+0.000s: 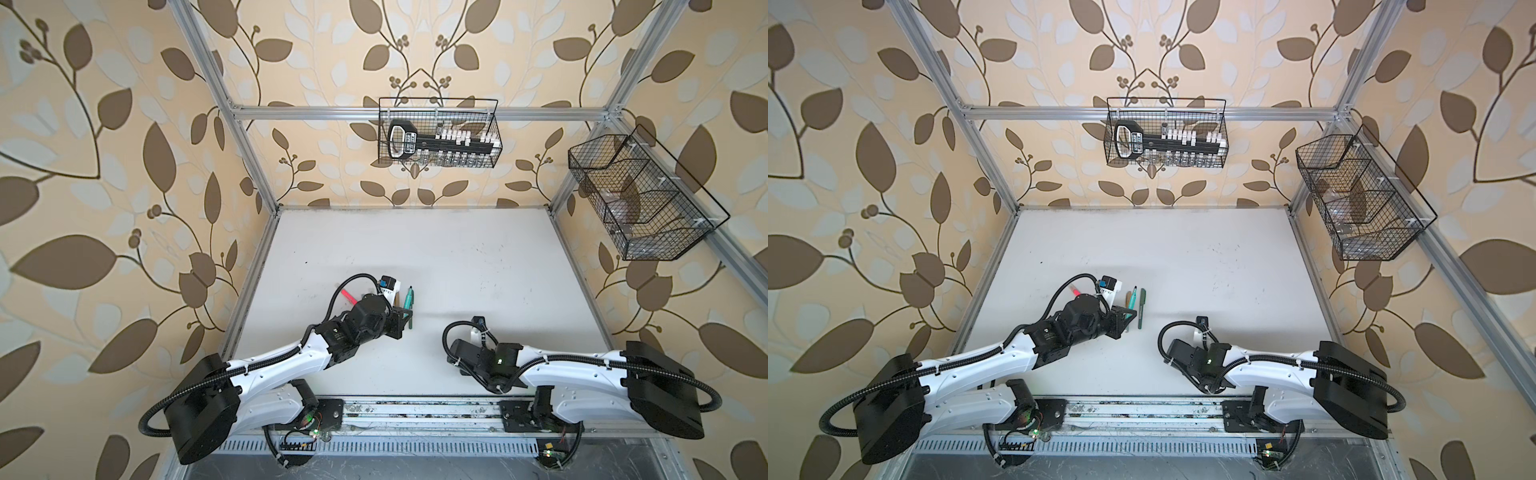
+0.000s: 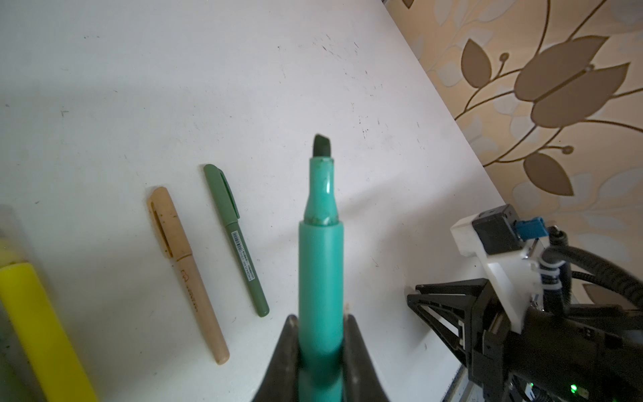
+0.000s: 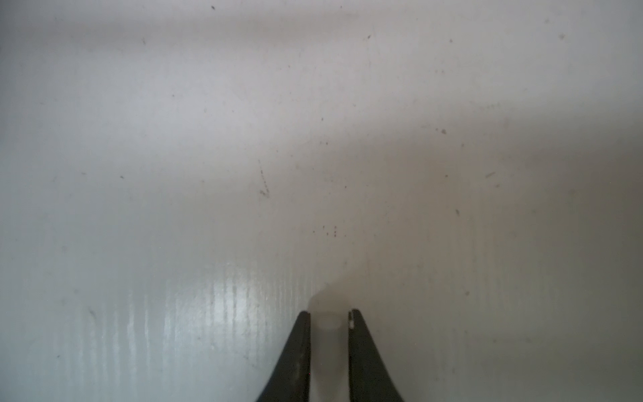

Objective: Insert pens into pen caps
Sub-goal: Pick up a pen cap from the bottom-center of the table.

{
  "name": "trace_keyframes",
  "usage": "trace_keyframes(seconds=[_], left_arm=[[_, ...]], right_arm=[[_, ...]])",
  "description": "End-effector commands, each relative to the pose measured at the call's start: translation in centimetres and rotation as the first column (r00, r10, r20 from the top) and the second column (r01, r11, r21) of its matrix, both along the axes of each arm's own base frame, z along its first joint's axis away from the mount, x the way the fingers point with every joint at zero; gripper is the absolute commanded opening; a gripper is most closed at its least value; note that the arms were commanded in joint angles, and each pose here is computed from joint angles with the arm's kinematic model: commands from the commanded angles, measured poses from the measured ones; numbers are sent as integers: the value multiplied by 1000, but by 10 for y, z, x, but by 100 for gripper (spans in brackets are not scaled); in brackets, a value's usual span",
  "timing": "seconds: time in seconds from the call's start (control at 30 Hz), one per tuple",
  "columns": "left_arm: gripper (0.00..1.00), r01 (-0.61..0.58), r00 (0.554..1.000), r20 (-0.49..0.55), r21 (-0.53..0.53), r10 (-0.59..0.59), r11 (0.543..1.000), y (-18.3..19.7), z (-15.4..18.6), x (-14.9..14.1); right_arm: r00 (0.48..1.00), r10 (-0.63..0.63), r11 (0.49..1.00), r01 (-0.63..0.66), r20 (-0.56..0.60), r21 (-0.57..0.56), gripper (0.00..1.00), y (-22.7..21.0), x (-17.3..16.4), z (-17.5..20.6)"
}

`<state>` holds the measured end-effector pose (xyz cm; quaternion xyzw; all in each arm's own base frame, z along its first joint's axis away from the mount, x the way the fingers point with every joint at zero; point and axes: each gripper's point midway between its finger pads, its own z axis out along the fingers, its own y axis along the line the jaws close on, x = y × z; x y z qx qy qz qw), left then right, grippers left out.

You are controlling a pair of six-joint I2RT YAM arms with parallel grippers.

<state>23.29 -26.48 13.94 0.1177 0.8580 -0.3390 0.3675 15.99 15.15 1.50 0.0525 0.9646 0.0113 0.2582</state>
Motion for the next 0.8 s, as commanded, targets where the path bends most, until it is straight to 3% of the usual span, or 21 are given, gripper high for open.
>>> trace_keyframes(seconds=[0.0, 0.23, 0.43, 0.57, 0.77], left_arm=[[0, 11, 999, 33, -22, -10, 1000, -3, 11, -2], [0, 43, 999, 33, -40, -42, 998, -11, 15, -7], [0, 74, 996, 50, -78, -71, 994, -21, 25, -17], [0, 106, 993, 63, -99, -100, 989, -35, 28, -29], [0, 124, 989, 104, -149, -109, 981, -53, 28, -43]], right_arm=[[991, -1, 997, -10, -131, -82, 12, -24, -28, -24], [998, -21, 1000, 21, -63, -2, 6, -20, -20, -10], [995, -85, 984, 74, 57, 164, 0, -16, 8, 26], [974, -153, 937, 89, 169, 337, 0, -11, 37, 68], [897, -277, 825, 38, 345, 564, 0, -2, 68, 149]])
